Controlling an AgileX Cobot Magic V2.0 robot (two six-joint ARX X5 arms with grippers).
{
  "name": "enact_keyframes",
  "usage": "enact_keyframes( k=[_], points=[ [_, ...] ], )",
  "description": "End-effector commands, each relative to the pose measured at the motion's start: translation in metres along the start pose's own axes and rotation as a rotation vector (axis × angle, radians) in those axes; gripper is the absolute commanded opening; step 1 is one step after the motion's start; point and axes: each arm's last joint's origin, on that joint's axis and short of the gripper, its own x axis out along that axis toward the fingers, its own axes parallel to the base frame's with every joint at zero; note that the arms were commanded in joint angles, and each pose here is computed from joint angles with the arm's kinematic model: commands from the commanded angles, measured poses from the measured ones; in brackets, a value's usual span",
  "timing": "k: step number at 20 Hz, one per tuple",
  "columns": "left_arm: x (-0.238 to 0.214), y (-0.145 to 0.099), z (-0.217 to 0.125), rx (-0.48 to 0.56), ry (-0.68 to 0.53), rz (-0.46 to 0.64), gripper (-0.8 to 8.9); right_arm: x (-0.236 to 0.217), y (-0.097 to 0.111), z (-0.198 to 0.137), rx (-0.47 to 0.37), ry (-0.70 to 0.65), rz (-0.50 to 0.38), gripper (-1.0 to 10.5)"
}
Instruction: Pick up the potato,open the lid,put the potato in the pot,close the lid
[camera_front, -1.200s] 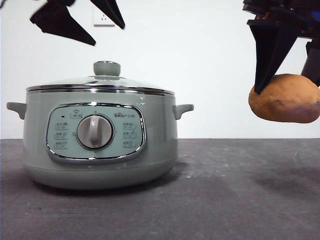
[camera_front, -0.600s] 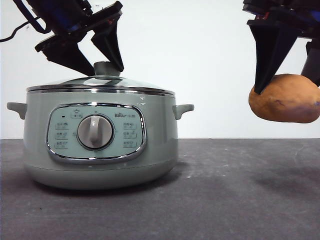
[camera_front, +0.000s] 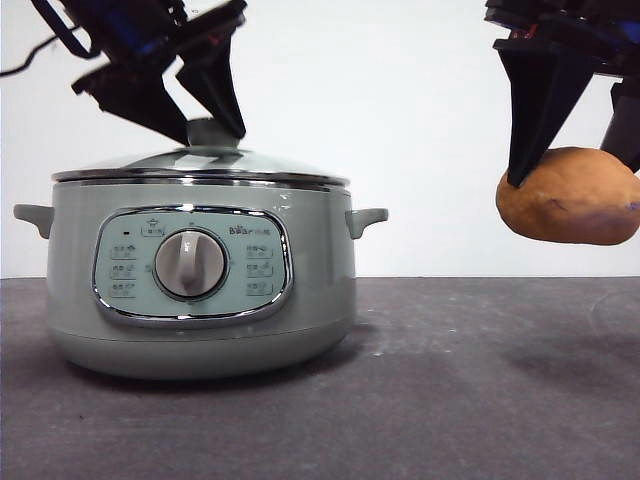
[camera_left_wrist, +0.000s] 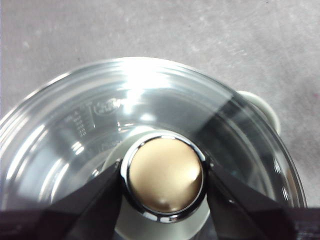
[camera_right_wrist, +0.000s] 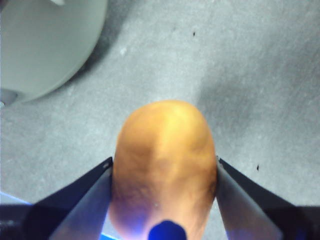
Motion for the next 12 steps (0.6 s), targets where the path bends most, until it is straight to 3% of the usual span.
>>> enact_keyframes(
  k=[1, 6, 12],
  points=[
    [-0.037, -0.006, 0.020, 0.043, -0.139, -0.012, -0.09, -0.001, 0.001, 0.002, 0.007, -0.021, 0.005, 0.0],
    [-0.113, -0.011, 0.029, 0.092, -0.287, 0.048, -0.09, -0.008, 0.004, 0.013, 0.001, -0.108, 0.031, 0.0],
    [-0.203, -0.011, 0.001, 0.094, -0.422, 0.143, -0.09, -0.034, 0.027, 0.050, -0.081, -0.273, 0.096, 0.0]
  ],
)
